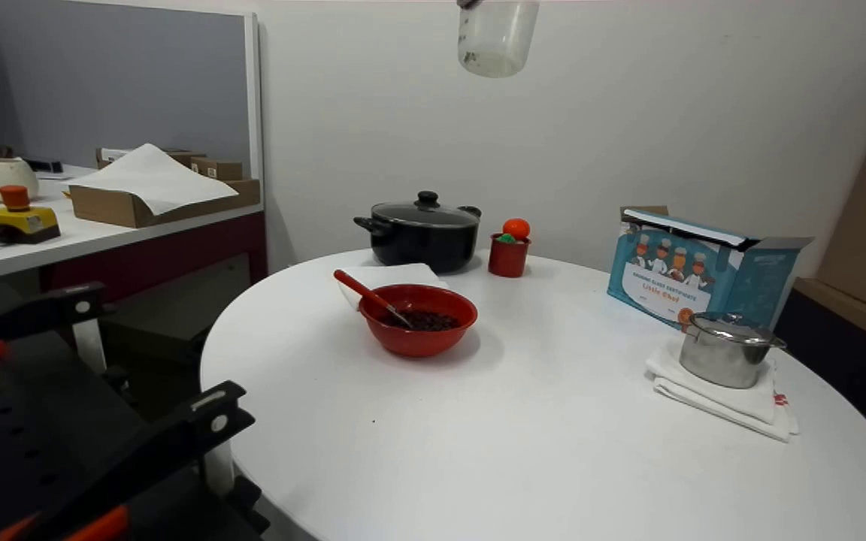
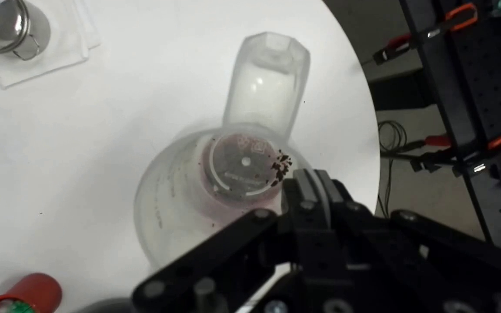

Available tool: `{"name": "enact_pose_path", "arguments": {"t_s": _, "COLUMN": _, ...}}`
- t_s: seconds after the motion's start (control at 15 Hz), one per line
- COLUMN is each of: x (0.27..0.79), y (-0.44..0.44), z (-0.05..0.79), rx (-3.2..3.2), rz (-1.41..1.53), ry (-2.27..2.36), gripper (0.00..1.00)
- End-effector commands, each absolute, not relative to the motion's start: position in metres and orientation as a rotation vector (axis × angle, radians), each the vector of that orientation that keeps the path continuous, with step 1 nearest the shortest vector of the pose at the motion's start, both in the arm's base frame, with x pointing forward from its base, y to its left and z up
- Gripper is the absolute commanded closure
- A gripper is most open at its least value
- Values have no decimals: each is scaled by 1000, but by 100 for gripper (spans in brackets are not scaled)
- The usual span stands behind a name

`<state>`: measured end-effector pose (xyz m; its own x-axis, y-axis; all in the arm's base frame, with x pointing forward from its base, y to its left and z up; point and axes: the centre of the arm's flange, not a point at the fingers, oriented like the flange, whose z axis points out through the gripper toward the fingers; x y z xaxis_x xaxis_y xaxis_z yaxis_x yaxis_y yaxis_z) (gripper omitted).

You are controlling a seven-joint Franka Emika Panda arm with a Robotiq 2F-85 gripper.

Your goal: Move the measuring cup to the center of the table

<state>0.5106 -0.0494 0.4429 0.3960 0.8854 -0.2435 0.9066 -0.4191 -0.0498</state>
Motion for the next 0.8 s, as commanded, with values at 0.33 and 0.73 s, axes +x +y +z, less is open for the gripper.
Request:
{"name": "enact_pose_path", "arguments": {"t_s": 0.33, "x": 520, "y": -68, "z": 433, "rx": 2676, "rz": -273, "ry": 1601, "gripper": 93}}
{"name": "enact_pose_path", "arguments": {"t_s": 0.73, "x": 609, "y": -69, "z": 400, "rx": 2578, "rz": 77, "ry": 1559, "gripper": 94}}
